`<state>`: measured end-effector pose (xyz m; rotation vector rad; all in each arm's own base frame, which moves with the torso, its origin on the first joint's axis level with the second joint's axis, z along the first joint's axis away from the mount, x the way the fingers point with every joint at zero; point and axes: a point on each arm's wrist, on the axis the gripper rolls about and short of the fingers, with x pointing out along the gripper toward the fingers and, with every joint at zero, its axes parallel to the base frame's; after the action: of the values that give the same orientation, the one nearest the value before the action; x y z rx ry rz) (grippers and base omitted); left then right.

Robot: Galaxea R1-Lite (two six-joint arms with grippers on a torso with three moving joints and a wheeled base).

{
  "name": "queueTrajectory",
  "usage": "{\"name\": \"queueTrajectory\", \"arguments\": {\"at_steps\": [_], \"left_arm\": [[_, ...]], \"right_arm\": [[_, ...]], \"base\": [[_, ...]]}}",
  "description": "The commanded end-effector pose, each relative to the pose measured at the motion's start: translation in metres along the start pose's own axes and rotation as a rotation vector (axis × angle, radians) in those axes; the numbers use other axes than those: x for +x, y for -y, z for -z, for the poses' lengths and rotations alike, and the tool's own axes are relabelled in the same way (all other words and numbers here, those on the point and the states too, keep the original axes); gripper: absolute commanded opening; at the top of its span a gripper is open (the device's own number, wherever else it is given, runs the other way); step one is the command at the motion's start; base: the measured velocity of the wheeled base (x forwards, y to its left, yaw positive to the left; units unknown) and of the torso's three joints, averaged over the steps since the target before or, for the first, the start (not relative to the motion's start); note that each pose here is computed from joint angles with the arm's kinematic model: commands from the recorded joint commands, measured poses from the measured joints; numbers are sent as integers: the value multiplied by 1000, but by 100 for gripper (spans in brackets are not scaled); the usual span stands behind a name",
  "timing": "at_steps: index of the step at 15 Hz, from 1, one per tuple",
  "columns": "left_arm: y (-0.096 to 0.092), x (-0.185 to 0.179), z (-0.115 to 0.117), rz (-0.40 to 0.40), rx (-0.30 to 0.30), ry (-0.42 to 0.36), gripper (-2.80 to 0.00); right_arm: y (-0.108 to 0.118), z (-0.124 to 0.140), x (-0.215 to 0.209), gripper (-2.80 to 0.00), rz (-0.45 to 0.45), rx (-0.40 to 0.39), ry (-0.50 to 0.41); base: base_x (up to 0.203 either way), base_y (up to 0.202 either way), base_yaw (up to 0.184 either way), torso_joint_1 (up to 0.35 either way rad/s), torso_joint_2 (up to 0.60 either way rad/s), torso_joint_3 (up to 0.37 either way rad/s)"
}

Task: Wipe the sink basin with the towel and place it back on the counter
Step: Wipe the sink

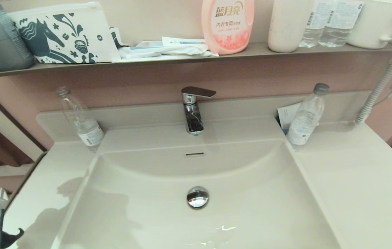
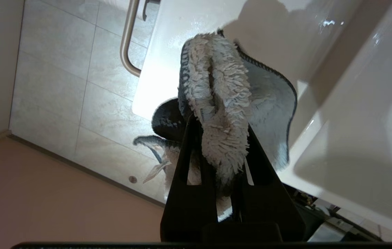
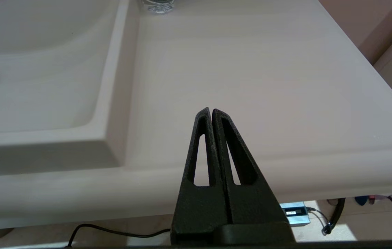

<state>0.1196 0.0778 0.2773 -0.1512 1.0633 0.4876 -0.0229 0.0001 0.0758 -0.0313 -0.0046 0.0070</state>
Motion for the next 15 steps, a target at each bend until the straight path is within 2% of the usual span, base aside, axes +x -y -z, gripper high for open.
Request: {"name": "queueTrajectory", "arguments": {"at_steps": [1, 3, 5, 7, 8, 11, 15], "left_arm": [[-13, 17, 16, -1, -8, -15, -280], [-14, 36, 24, 42, 8, -31, -280], [-11, 54, 27, 135, 10, -67, -280], [-10, 74, 27, 205, 5, -142, -280], [-8, 81, 26, 226, 11, -164, -280], [4, 106, 25, 264, 61, -168, -280], [26, 126, 19, 301, 83, -224, -280]], "right_arm": [[0, 0, 0, -280, -1, -1, -1], [0, 0, 0, -280, -1, -1, -1], [0, 0, 0, -280, -1, -1, -1], [0, 0, 0, -280, -1, 0, -1], [0, 0, 0, -280, -1, -1, -1], [0, 0, 0, -280, -1, 1, -1], [0, 0, 0, -280, -1, -1, -1]], "base": [[0, 0, 0, 0, 0, 0], [0, 0, 0, 0, 0, 0], [0, 0, 0, 0, 0, 0], [0, 0, 0, 0, 0, 0], [0, 0, 0, 0, 0, 0], [0, 0, 0, 0, 0, 0], [0, 0, 0, 0, 0, 0]]}}
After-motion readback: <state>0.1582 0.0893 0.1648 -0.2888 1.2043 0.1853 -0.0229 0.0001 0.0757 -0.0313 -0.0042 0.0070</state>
